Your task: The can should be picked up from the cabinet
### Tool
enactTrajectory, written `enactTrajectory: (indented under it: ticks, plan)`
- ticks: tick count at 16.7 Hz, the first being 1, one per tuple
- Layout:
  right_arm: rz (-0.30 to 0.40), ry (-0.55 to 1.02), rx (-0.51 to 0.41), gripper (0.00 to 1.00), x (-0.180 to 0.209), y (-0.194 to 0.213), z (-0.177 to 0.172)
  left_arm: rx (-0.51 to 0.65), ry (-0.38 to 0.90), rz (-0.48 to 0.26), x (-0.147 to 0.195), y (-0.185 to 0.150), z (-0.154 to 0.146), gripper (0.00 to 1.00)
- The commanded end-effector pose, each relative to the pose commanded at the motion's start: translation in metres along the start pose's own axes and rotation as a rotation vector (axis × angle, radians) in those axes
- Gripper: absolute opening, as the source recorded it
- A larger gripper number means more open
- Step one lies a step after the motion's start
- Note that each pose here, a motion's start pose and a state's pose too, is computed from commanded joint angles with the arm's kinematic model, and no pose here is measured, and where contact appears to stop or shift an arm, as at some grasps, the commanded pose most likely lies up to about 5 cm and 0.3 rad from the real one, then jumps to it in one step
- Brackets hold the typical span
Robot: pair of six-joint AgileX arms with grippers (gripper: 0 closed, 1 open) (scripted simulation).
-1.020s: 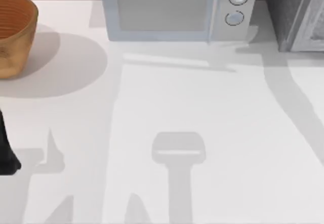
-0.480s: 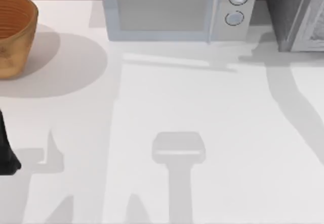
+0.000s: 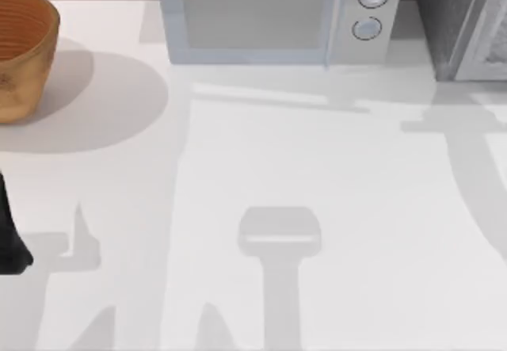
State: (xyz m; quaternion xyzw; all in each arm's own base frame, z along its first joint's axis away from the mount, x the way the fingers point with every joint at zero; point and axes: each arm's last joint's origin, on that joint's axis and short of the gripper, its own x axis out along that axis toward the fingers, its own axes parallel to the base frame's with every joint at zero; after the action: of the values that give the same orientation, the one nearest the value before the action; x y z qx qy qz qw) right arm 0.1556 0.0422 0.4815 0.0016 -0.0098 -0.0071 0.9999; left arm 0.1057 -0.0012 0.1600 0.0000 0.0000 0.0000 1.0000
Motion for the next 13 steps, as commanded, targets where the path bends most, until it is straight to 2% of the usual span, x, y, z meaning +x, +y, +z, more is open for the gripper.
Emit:
enactTrajectory:
  ticks: [3, 10, 13]
  plan:
    - [-0.001, 0.034, -0.011, 0.0, -0.016, -0.014, -0.059, 0.0, 0.0, 0.0, 0.0, 0.0, 0.0, 1.0]
    - [0.003, 0.111, -0.016, 0.0, -0.046, -0.037, -0.234, 0.0, 0.0, 0.0, 0.0, 0.0, 0.0, 1.0]
    - [0.008, 0.082, -0.008, 0.0, -0.053, -0.042, -0.286, 0.0, 0.0, 0.0, 0.0, 0.0, 0.0, 1.0]
